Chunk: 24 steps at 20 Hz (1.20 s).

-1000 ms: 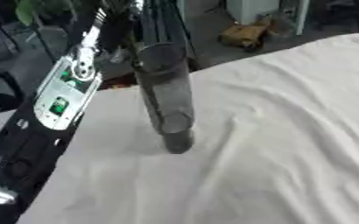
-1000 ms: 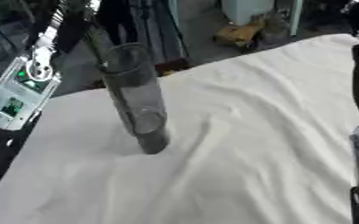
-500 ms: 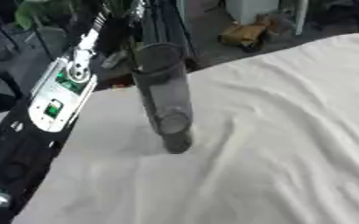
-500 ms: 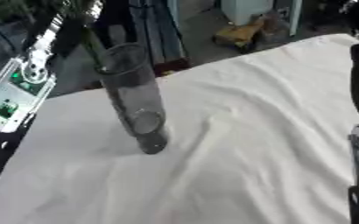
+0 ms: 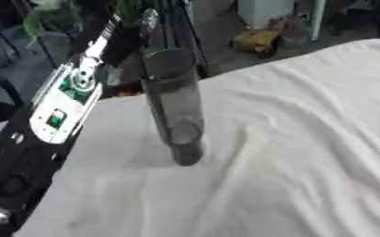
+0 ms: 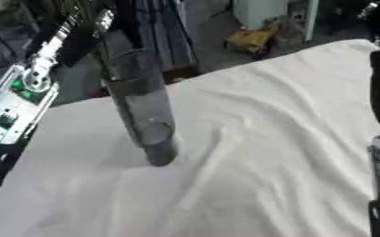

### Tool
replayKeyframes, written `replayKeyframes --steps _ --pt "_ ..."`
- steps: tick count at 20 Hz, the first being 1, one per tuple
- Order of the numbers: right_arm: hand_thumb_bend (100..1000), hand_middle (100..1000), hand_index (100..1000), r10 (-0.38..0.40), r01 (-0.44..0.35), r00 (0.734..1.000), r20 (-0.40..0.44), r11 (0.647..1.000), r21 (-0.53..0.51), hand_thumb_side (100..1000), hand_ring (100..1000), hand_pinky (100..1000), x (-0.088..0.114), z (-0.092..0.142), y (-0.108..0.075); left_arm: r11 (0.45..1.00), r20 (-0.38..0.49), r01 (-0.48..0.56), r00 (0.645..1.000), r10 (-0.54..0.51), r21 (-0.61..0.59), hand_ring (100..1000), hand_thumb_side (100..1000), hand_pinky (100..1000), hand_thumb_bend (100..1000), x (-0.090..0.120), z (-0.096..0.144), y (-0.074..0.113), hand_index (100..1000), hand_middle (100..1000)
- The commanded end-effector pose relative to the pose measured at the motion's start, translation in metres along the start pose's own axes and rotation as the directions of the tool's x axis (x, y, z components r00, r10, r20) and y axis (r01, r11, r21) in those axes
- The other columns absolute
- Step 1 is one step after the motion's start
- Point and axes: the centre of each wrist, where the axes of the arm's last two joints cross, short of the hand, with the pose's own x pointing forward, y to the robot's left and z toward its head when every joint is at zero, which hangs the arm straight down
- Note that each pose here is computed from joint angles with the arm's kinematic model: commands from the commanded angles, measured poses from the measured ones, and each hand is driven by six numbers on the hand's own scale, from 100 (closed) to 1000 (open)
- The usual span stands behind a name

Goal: Arrange flowers into the vase.

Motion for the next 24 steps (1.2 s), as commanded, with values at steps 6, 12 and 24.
replayKeyframes --steps 6,12,24 --pt "114 764 917 0.013 -0.013 0.999 0.032 1.0 -0.009 1000 828 790 0.0057 -0.0063 -0.0032 0.997 0.057 -0.001 0.998 -0.003 0.074 969 1000 805 446 0.0071 -0.0043 0.0106 1000 1000" --pt "112 760 916 0.011 -0.011 0.999 0.035 1.0 -0.018 1000 825 788 0.0058 -0.0067 -0.0032 0.997 0.055 0.004 0.998 -0.008 0.072 968 1000 803 446 0.0063 -0.0035 0.01 1000 1000" --pt "106 758 914 0.002 -0.001 0.999 0.033 1.0 -0.029 1000 823 787 0.0058 -0.0072 -0.003 0.997 0.048 0.037 0.998 -0.041 0.068 974 1000 823 510 0.0019 0.0015 0.0111 1000 1000"
